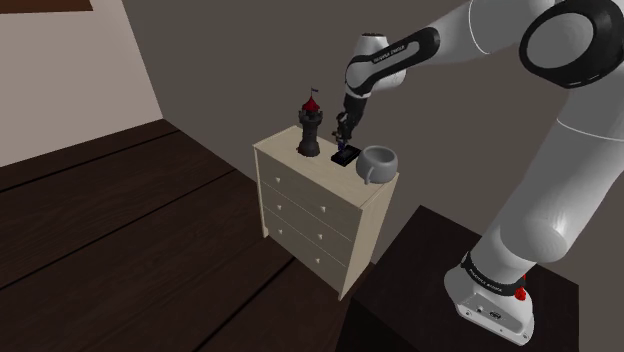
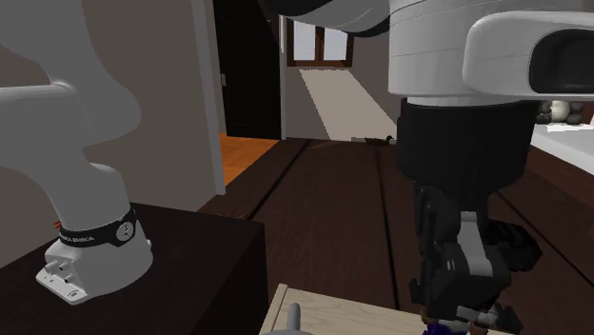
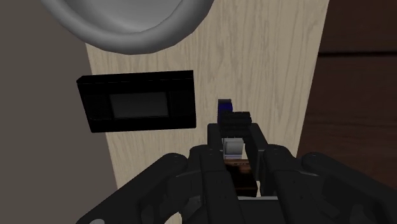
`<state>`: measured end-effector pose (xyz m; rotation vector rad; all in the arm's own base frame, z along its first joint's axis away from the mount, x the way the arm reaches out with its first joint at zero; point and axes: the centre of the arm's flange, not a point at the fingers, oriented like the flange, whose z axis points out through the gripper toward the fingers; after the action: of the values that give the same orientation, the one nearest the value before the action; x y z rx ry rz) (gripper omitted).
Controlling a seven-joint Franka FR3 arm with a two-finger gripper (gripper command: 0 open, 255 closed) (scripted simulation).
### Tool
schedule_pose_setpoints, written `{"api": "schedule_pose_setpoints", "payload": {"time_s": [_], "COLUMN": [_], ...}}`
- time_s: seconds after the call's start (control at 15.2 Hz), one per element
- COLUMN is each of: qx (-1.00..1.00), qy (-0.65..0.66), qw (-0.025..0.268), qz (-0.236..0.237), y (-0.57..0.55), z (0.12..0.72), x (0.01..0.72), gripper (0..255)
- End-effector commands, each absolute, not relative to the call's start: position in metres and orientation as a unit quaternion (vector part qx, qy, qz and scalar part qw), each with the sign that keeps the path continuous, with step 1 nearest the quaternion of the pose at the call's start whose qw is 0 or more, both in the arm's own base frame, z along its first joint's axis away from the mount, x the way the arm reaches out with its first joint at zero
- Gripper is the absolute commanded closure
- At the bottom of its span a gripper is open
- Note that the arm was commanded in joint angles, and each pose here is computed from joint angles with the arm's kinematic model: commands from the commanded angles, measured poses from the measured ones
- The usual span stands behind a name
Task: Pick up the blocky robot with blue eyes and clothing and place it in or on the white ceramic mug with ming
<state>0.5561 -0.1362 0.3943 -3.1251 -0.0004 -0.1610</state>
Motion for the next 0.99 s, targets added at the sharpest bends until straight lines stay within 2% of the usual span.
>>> {"api": "schedule_pose_setpoints", "payload": {"time_s": [0.0,0.79,0.92], "qx": [-0.999,-0.999,-0.999], "qy": [0.000,0.000,0.000], "qw": [0.006,0.006,0.006], "qz": [-0.051,-0.051,-0.051], "y": [-0.135,-0.135,-0.144], "z": [0.404,0.463,0.463], "x": [0.556,0.556,0.531], "gripper": [255,255,255]}}
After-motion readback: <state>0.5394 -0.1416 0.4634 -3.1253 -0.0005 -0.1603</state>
